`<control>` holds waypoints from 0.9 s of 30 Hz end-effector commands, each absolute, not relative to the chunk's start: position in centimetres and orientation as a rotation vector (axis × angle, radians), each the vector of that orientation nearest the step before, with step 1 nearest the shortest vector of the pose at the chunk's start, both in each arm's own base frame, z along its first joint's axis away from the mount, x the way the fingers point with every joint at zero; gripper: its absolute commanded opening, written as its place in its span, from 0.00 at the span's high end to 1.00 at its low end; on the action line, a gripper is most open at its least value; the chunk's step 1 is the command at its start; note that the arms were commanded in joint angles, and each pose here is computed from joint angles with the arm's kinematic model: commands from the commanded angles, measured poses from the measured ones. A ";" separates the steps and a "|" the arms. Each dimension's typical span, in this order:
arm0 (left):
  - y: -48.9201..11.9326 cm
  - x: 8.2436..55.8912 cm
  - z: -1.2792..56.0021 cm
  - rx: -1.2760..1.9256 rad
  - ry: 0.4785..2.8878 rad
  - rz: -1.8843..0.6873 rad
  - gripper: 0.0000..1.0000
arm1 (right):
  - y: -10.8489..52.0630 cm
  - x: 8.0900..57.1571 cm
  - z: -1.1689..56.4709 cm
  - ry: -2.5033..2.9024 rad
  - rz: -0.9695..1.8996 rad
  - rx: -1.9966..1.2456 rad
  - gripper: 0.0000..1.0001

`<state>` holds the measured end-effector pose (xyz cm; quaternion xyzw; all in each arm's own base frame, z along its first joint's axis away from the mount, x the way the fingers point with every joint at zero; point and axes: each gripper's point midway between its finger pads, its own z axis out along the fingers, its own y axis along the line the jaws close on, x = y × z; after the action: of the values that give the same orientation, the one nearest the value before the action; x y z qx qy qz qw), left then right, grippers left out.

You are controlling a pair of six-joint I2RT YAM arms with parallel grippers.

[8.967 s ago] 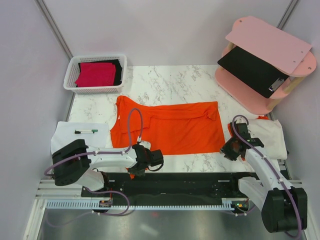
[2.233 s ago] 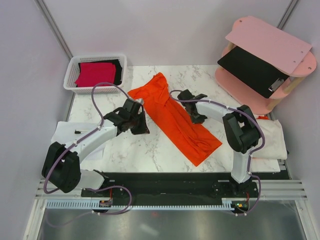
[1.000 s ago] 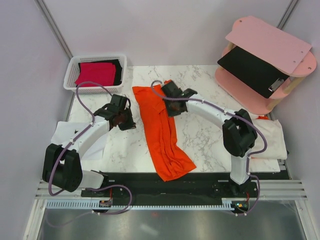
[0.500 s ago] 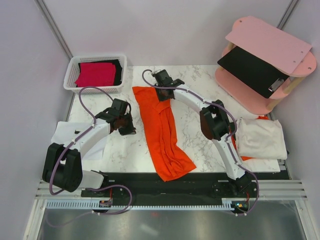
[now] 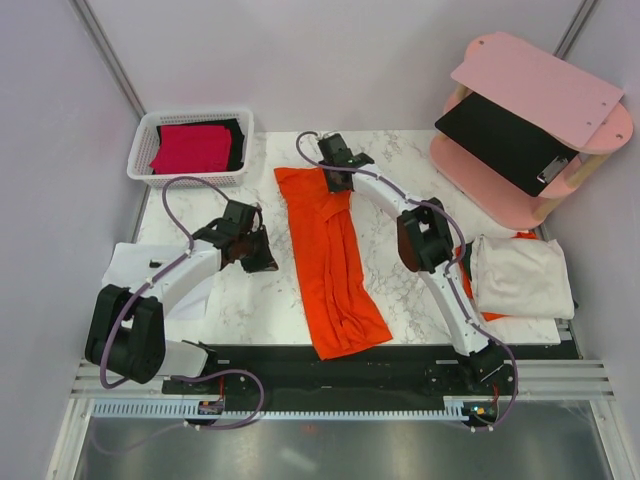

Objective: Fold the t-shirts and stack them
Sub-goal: Rotate the tshirt 90 degrees

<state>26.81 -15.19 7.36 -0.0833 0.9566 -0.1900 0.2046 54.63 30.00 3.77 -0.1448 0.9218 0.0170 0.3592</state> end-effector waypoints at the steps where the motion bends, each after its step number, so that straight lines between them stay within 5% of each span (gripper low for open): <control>1: -16.6 26.6 7.4 -0.126 2.642 -0.638 0.98 | 24.9 58.3 4.1 2.348 -0.083 -0.229 1.00; 12: -18.9 26.4 8.3 -0.041 2.630 -0.748 0.98 | 20.6 63.0 3.2 2.287 -0.037 -0.098 1.00; 19: -21.2 25.2 8.5 -0.012 2.616 -0.859 0.96 | 21.5 60.7 13.7 2.128 0.134 -0.128 0.97; 21: -22.2 24.7 8.3 -0.003 2.609 -0.909 0.82 | 21.0 58.3 18.0 2.090 0.174 -0.103 0.91; 22: -22.7 24.4 8.1 0.007 2.614 -0.929 0.51 | 21.0 57.2 19.1 2.089 0.204 -0.105 0.91; 23: -23.0 24.2 7.8 0.011 2.614 -0.936 0.42 | 20.6 55.2 20.8 2.089 0.235 -0.083 0.89; 26: -24.4 23.1 7.1 0.031 2.630 -0.956 0.32 | 19.5 49.7 20.9 2.155 0.290 -0.076 0.78; 27: -24.8 22.3 6.8 0.030 2.644 -0.963 0.31 | 19.0 48.4 20.6 2.172 0.298 -0.061 0.65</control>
<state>23.39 -22.46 6.87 0.0086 0.9368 -0.3035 0.1735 53.48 19.38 14.15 -0.0447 0.9008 0.0608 0.4276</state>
